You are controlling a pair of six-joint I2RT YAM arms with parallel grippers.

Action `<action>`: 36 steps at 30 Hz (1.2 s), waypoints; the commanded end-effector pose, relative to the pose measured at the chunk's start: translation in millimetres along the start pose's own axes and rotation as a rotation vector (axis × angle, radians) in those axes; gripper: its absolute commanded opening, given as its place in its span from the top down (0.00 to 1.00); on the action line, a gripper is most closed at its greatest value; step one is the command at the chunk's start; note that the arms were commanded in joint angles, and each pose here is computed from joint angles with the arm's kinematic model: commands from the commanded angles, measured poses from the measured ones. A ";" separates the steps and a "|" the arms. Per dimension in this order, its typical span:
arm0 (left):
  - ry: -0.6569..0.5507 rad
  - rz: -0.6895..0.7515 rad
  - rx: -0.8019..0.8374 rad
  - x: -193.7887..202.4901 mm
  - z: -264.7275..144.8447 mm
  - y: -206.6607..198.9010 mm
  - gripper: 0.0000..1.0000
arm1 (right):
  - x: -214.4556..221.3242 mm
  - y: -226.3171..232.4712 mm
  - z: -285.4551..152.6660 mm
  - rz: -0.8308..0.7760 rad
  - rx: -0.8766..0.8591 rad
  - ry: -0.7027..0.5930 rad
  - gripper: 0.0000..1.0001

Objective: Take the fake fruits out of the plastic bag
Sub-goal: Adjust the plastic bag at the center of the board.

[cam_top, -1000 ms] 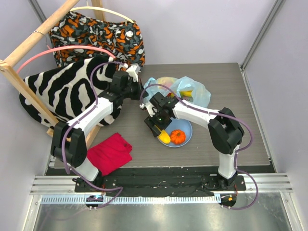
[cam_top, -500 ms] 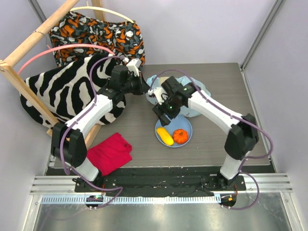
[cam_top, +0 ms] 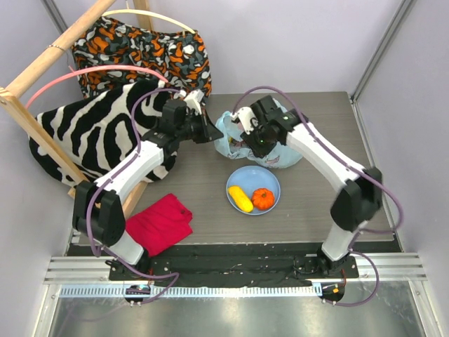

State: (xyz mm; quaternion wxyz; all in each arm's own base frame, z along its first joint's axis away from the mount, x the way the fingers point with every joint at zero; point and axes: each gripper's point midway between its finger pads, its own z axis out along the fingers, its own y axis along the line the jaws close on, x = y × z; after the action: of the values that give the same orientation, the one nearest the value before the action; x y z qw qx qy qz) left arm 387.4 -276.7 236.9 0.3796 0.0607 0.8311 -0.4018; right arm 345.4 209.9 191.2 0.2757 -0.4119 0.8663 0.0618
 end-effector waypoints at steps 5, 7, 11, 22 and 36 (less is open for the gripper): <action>-0.009 0.097 0.073 14.2 -34.9 -19.8 1.00 | 31.3 -116.9 73.1 0.090 0.296 0.145 0.73; -0.014 0.129 0.088 11.2 -37.7 -23.4 1.00 | 26.7 -145.2 79.5 0.116 0.359 0.140 0.73; -0.062 0.223 0.108 -19.4 -32.4 -36.8 1.00 | 7.3 -217.1 65.3 0.121 0.508 0.083 0.69; -0.117 0.449 0.189 -86.1 -29.5 -79.6 1.00 | 20.0 -248.7 -0.7 0.140 0.635 0.063 0.62; 0.108 0.340 0.162 59.6 -78.3 -31.6 1.00 | 113.6 -48.1 -40.7 0.134 0.146 0.027 0.50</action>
State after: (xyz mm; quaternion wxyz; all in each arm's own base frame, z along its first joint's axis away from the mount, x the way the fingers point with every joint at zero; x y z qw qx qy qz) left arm 285.5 -247.9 229.9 0.3676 0.2443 0.8138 -0.3781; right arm 279.0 44.0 116.6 0.1774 -0.3341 0.9227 -0.0745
